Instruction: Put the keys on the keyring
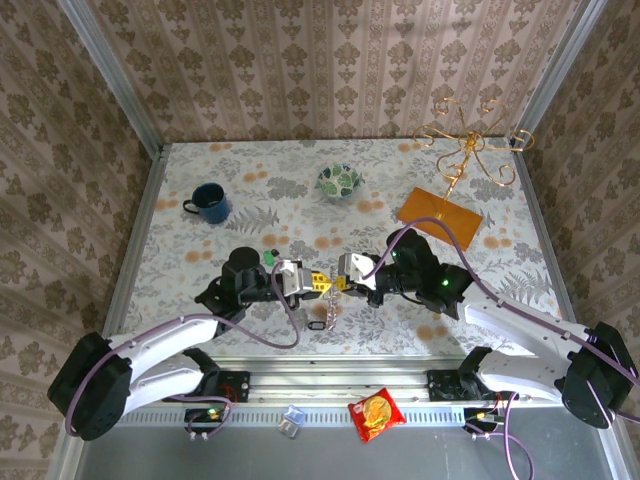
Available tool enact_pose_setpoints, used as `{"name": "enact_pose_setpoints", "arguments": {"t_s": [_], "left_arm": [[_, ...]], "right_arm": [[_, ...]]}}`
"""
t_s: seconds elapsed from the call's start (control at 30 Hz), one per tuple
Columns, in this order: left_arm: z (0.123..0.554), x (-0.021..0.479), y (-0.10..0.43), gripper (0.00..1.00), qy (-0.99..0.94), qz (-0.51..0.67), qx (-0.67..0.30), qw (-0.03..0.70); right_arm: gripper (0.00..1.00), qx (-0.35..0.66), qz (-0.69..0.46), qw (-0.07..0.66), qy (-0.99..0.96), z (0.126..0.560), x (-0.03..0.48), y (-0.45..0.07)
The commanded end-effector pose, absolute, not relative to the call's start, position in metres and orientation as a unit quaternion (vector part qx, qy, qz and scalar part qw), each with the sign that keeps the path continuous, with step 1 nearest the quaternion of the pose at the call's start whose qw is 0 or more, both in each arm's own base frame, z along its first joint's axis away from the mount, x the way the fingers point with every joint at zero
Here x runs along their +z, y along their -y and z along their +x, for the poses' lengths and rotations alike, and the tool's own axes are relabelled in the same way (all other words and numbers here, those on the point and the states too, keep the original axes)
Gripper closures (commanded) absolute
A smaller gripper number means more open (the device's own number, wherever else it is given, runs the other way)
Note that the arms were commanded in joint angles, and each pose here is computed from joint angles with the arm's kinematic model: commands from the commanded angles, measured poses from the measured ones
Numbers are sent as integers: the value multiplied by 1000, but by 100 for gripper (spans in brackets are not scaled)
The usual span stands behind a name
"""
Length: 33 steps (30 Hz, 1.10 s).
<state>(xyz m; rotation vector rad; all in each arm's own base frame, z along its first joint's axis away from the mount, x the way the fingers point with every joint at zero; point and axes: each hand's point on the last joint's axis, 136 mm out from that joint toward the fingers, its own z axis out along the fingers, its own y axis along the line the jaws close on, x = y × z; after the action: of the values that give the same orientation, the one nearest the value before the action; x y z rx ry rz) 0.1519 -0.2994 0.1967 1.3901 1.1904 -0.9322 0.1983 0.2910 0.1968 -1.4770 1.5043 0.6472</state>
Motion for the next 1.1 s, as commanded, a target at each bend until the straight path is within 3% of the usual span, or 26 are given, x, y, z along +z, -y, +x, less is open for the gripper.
{"name": "enact_pose_setpoints", "arguments": {"t_s": [0.0, 0.43, 0.6, 0.93, 1.07], "left_arm": [[148, 203, 298, 100, -482, 584, -385, 528], [146, 205, 301, 100, -479, 587, -384, 527], [145, 206, 302, 100, -478, 587, -385, 528], [145, 200, 301, 100, -483, 596, -372, 523], [144, 198, 302, 100, -484, 601, -367, 520]], "right_arm": [[87, 240, -598, 479, -597, 202, 203, -289], [81, 269, -608, 448, -598, 197, 193, -301], [85, 268, -602, 457, -597, 202, 195, -305], [83, 262, -604, 458, -597, 201, 197, -303], [89, 265, -605, 456, -597, 200, 198, -304]]}}
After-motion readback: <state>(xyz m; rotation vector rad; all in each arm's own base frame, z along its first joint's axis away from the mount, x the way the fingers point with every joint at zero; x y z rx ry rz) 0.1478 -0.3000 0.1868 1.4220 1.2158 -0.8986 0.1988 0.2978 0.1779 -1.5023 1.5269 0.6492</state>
